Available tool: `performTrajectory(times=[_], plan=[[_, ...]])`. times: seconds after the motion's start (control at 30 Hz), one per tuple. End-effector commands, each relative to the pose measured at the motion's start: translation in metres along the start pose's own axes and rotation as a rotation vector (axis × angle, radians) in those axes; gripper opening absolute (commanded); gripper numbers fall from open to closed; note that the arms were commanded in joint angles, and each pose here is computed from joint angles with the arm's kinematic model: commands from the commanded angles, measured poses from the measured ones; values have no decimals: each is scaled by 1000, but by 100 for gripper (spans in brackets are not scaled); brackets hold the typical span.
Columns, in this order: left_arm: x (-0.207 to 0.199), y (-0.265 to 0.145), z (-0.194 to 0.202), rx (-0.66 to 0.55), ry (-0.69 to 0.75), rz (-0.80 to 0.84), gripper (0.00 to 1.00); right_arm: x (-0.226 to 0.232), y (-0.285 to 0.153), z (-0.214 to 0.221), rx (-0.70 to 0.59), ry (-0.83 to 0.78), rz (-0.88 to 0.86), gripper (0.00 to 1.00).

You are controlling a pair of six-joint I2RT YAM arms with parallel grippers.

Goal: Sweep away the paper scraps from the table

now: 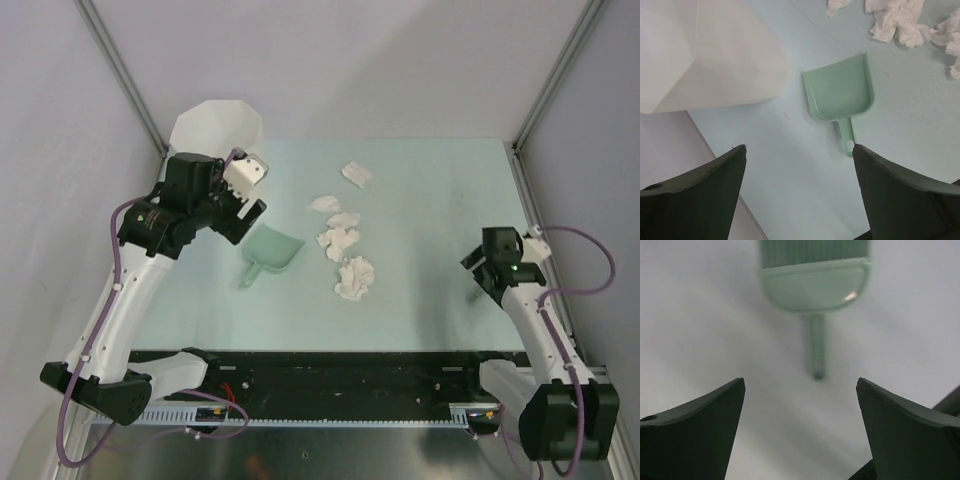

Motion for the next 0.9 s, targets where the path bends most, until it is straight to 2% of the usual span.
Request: performTrajectory(times=[0.0,0.1,0.2,0.23,0.33,0.47,0.57,0.67,0.73,0.77,0.8,0.87], plan=[[-2,2,-6,-34,1,32,91,-17,20,8,19,170,-31,97],[-3,3,-7,-34,2,35,91,-25,32,16,63,151,12,96],[-3,4,-7,-34,2,41,91,-33,47,25,116,125,83,88],[-4,4,-8,-38,2,45,91,-37,53,27,135,130,91,82],[-5,3,-8,-42,1,53,91,-32,69,34,196,134,46,72],[-5,6,-7,-36,0,59,91,-24,85,39,229,109,21,66],[-5,6,-7,-35,2,57,91,-25,89,46,255,93,39,57],[-6,8,-7,-33,1,60,91,-21,93,47,255,79,18,44],[-6,8,-8,-34,2,63,91,-18,94,48,267,72,-6,14],[-6,8,-8,-33,1,67,91,-16,95,49,271,69,-17,4],[-7,9,-8,-34,2,70,91,-14,94,49,273,58,-39,0],[-8,8,-7,-36,5,76,91,-8,89,43,252,46,-91,0]])
Point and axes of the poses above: each gripper's point midway between its finger pads, its own y axis out along the fingers, its own x axis along the line the jaws close on, z = x × y, the point moved 5 cm from there along -y, back along the fingers, and after that the axes turned 12 degrees about -y, right-handed, at the moved point
